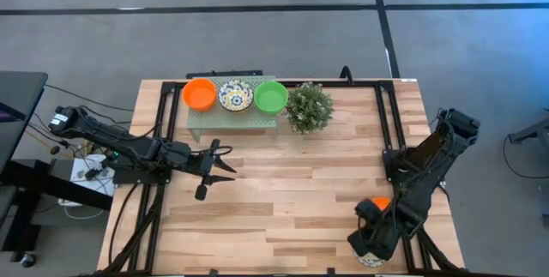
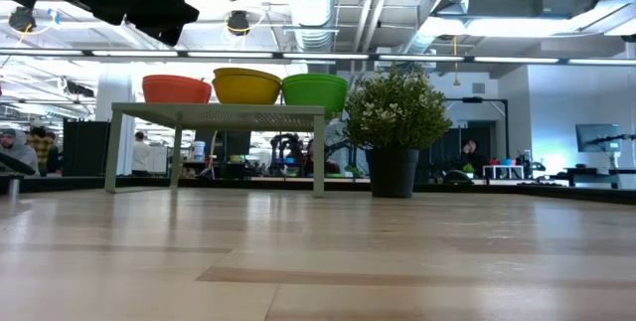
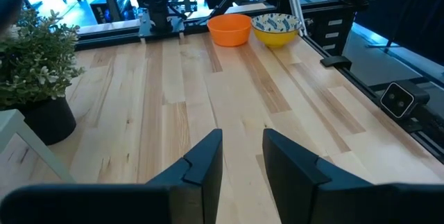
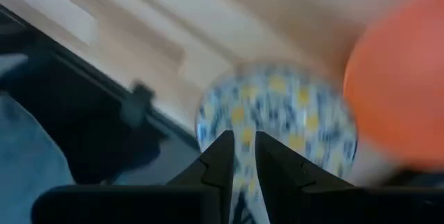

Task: Pick & Place Mini bowls
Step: Stack the white pattern bowl on top of the stacked white pattern bowl on the shelf

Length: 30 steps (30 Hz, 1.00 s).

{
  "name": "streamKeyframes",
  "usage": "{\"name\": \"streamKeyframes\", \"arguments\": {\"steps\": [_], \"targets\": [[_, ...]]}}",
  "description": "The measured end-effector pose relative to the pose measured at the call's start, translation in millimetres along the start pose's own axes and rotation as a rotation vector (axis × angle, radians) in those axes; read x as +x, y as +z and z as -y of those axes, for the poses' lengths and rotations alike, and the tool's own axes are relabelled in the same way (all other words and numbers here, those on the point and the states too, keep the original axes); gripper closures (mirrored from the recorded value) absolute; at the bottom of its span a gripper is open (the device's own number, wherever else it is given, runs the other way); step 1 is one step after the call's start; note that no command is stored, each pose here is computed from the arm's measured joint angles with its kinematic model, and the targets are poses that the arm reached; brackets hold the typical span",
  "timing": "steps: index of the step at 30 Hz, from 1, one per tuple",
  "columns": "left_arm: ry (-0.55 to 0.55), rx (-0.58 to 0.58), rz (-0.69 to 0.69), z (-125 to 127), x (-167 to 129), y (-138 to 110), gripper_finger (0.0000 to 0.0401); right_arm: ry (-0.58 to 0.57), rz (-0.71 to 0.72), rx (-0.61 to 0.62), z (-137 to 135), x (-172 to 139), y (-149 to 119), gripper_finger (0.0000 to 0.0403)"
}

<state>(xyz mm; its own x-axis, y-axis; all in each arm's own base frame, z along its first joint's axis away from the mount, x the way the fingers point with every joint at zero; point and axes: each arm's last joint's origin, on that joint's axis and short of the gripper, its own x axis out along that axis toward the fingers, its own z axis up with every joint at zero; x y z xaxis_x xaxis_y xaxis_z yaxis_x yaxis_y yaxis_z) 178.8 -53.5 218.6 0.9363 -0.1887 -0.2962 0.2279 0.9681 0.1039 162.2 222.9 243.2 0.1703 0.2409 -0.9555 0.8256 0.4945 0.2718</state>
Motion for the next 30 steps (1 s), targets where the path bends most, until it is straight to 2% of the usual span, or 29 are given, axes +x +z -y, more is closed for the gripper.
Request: {"name": "streamKeyframes", "arguments": {"steps": [4,7,11,21,30], "targets": [[0.000,0.000,0.000,0,0,0,0.0295,-0.066,-0.059,0.111,-3,17,-7,0.0348],[0.000,0.000,0.000,0,0,0,0.0295,-0.086,-0.058,0.145,-3,27,-15,0.0348],[0.000,-0.002,0.000,0,0,0,0.0295,-0.083,-0.088,0.182,-1,26,-24,0.0348],[0.000,-0.007,-0.001,0,0,0,0.0295,-0.247,-0.006,0.146,29,10,-30,0.0348],[0.000,-0.007,-0.002,0,0,0,0.0295,-0.248,0.017,0.109,30,14,-32,0.0348]]}}
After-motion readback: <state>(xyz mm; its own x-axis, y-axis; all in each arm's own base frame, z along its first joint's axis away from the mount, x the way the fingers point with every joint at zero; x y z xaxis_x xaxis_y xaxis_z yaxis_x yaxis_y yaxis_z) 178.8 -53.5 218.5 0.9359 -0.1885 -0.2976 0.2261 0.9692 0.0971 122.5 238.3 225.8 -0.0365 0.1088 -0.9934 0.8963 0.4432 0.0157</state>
